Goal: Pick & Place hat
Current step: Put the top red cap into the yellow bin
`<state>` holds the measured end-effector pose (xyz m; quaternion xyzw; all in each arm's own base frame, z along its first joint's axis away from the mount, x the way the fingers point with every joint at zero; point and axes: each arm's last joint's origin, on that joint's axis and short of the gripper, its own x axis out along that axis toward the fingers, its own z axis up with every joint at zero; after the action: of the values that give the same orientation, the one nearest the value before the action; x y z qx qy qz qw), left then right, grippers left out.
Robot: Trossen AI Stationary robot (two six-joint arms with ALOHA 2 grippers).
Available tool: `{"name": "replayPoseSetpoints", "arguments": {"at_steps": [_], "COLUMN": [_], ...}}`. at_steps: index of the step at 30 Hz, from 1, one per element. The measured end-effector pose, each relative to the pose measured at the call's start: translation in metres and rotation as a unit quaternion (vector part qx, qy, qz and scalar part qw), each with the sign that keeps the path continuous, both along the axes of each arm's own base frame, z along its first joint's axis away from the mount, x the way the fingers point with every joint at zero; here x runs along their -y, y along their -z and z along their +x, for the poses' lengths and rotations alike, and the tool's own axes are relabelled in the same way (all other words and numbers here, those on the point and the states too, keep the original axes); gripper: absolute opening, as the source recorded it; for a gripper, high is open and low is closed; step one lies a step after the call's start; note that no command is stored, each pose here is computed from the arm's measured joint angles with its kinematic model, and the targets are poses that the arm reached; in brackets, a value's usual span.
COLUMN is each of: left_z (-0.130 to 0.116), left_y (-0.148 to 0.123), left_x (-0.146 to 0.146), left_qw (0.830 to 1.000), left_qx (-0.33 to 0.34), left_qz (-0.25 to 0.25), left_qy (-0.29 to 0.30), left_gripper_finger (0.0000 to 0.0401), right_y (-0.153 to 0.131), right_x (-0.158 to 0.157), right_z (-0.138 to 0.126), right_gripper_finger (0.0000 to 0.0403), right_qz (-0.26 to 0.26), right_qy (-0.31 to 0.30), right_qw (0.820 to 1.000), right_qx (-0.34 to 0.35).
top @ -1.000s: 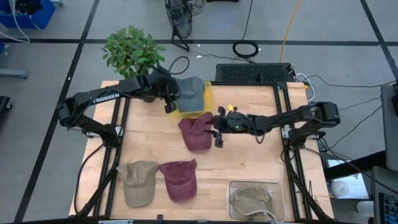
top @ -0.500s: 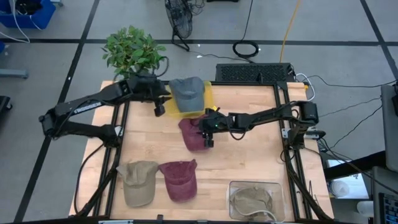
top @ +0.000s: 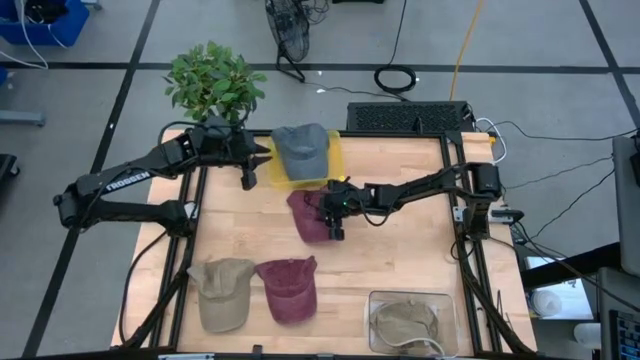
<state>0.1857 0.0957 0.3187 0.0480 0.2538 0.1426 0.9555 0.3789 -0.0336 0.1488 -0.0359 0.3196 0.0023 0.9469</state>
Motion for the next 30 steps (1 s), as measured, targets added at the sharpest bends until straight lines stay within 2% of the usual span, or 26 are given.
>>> {"name": "replayPoseSetpoints", "arguments": {"at_steps": [5,8,17,24,30], "left_z": [0.0,0.0,0.0,0.001,0.0], "left_y": [0.001,0.001,0.001,0.001,0.001], "left_x": [0.0,0.0,0.0,0.0,0.0], "left_qw": [1.0,1.0,1.0,1.0,1.0], "left_qx": [-0.002,-0.003,-0.003,-0.004,-0.004], "left_qz": [-0.001,-0.001,0.003,0.005,0.006], "left_qy": [0.0,0.0,0.002,0.003,0.003], "left_gripper_finger": [0.0093,0.0093,0.0093,0.0093,0.0093], "right_y": [0.0,0.0,0.0,-0.006,-0.047], "right_x": [0.0,0.0,0.0,-0.002,-0.022], "right_z": [0.0,0.0,0.0,0.0,-0.006], "right_gripper_finger": [0.0139,0.0123,0.0011,0.0017,0.0006], "right_qz": [-0.007,-0.008,-0.018,-0.02,-0.048], "right_qy": [-0.006,-0.006,-0.013,-0.016,-0.056], "right_qw": [1.0,1.0,1.0,1.0,0.995], "right_qx": [-0.001,0.0,-0.001,0.009,0.074]}}
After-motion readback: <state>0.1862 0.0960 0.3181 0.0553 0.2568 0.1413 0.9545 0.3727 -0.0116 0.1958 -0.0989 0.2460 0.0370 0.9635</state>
